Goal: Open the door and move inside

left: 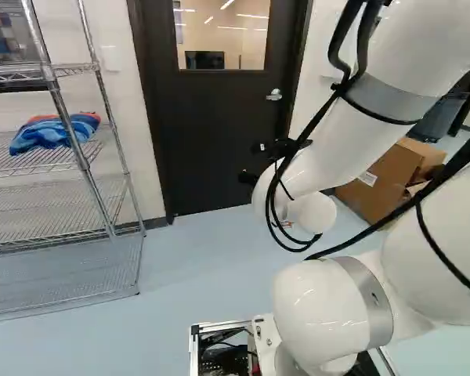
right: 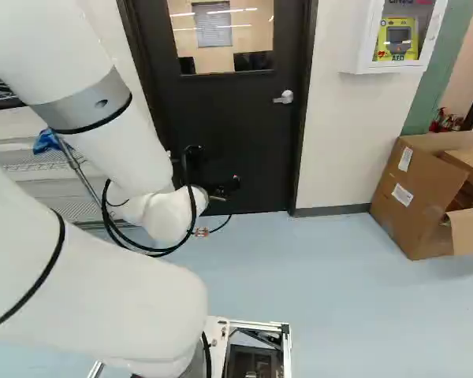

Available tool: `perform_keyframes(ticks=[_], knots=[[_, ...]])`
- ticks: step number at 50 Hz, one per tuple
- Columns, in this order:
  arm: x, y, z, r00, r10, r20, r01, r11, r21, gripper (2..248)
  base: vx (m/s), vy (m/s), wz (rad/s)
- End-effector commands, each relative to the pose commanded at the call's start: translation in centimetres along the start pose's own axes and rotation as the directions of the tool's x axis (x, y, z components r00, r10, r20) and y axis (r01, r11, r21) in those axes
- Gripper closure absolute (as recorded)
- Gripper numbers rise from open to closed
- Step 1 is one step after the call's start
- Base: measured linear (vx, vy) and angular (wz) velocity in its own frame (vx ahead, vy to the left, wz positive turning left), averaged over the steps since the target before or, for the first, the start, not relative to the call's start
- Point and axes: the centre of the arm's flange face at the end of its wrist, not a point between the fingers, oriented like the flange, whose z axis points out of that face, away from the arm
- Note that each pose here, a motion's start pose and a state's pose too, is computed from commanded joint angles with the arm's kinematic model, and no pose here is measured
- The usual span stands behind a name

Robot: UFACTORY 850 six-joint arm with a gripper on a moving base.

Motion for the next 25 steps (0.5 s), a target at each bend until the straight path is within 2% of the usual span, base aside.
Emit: perform_keyframes(ticks=[25], knots=[[0.0,0.0,0.0,1.0,0.0,0.0,0.0,1.0,0.0,3,0.192,-0.062,0.008]])
